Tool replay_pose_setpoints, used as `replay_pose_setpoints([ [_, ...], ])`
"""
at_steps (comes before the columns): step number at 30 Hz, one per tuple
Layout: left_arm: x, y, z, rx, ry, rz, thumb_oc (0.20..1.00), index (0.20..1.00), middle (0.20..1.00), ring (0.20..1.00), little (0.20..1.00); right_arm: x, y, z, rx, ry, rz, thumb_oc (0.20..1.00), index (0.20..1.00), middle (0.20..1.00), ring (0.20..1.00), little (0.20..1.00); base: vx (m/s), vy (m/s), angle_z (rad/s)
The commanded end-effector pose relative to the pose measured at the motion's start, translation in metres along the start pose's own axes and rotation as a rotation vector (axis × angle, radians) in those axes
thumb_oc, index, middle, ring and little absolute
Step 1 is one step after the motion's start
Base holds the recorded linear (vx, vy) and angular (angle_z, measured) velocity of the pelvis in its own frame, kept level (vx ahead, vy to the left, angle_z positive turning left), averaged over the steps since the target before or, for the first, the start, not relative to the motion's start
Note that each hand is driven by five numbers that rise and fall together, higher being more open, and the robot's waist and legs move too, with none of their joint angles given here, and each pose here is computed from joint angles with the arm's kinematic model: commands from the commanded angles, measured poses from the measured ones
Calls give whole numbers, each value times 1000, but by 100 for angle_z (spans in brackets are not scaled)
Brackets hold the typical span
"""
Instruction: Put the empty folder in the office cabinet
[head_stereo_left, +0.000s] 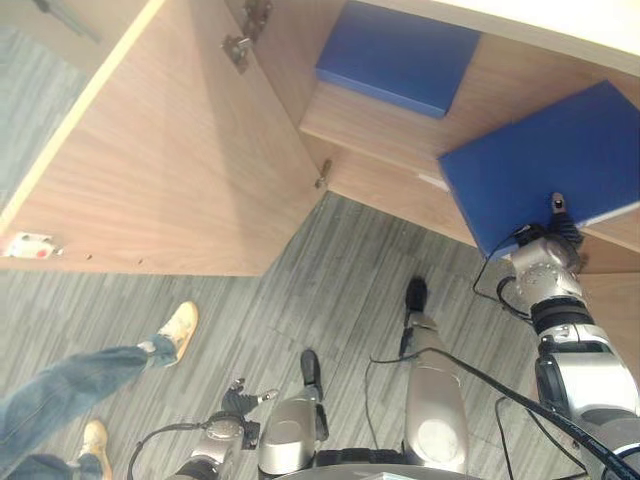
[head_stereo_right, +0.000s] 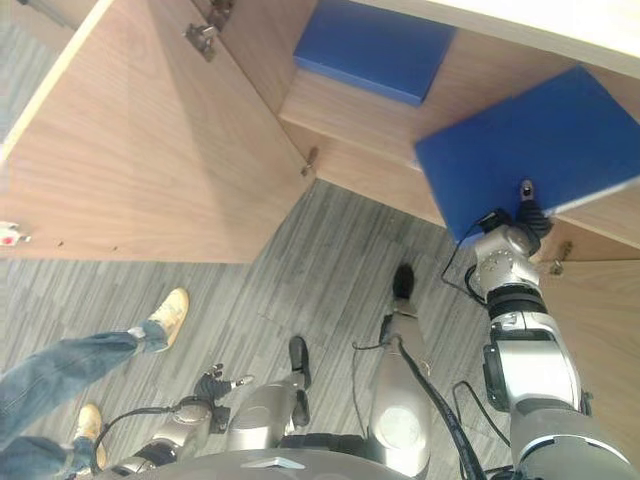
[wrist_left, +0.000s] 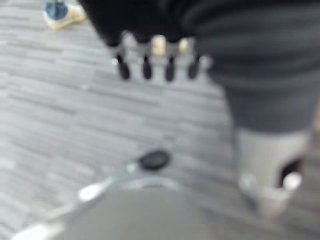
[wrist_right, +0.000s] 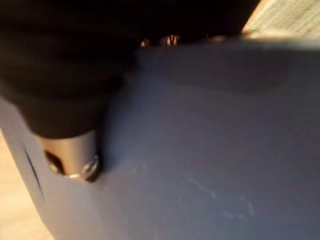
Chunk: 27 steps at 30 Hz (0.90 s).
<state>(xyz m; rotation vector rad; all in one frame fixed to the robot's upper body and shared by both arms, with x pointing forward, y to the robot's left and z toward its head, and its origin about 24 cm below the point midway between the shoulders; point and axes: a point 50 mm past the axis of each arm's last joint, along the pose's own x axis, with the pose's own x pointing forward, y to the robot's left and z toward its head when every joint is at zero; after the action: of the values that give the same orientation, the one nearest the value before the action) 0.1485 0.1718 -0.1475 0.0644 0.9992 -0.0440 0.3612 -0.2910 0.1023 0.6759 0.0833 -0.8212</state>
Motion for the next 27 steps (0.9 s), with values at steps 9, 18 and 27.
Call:
replay_pose_setpoints([
  [9,-13,6,-45,19,141,12,1000,1000,1000,1000,1000,-5,39,70,484,-123,-107,200,200,200,200,200,15,-50,2],
  [18,-13,4,-43,-18,123,-13,1000,1000,1000,1000,1000,-25,67,134,499,-366,-62,200,200,200,200,200,23,-25,-1],
  [27,-15,7,-39,-5,75,-42,1000,1000,1000,1000,1000,-37,72,168,629,-409,-108,200,200,200,200,200,28,-21,-2],
])
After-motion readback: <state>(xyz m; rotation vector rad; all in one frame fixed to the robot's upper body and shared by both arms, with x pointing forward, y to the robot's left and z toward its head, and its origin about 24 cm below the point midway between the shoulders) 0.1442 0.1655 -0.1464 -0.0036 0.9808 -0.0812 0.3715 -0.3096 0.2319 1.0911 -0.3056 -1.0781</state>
